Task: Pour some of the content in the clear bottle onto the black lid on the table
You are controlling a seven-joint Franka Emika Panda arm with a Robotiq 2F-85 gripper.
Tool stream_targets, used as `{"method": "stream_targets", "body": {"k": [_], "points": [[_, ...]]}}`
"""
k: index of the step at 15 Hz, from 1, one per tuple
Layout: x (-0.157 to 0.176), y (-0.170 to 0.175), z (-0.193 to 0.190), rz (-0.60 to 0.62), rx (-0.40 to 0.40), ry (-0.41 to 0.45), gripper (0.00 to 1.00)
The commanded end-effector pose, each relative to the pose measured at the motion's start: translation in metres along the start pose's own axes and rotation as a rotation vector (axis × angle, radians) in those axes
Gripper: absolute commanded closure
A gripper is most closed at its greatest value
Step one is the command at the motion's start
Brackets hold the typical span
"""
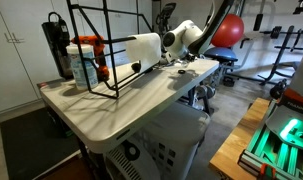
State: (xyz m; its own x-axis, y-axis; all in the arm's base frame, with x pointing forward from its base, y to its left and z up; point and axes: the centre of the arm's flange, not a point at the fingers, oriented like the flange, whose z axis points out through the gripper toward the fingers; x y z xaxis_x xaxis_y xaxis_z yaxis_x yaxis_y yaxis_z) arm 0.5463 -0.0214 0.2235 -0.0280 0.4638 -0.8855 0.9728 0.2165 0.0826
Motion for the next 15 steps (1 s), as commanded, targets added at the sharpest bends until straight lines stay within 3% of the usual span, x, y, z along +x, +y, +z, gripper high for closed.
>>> {"method": "stream_targets", "body": {"k": [1, 2, 3, 4, 5, 6, 7, 8, 9, 13, 14, 15], "points": [[0.002, 0.0, 0.0, 0.007, -0.013, -0.049, 0.72], [0.002, 0.0, -0.001, 0.004, -0.014, -0.019, 0.72], [0.002, 0.0, 0.001, 0.006, -0.011, -0.052, 0.72], [0.002, -0.002, -0.004, -0.021, -0.021, 0.042, 0.72], [0.004, 0.0, 0.0, 0.006, -0.01, -0.066, 0.72], [0.004, -0.003, -0.006, -0.019, -0.024, 0.02, 0.72], [0.003, -0.002, -0.003, 0.01, -0.013, -0.095, 0.72], [0.003, -0.004, -0.008, -0.018, -0.024, -0.022, 0.72], [0.003, -0.004, -0.008, -0.007, -0.016, -0.066, 0.72], [0.003, -0.006, -0.011, -0.016, -0.016, -0.066, 0.72], [0.003, -0.006, -0.01, -0.014, -0.015, -0.102, 0.72], [0.003, -0.007, -0.012, -0.028, -0.018, -0.059, 0.72]]}}
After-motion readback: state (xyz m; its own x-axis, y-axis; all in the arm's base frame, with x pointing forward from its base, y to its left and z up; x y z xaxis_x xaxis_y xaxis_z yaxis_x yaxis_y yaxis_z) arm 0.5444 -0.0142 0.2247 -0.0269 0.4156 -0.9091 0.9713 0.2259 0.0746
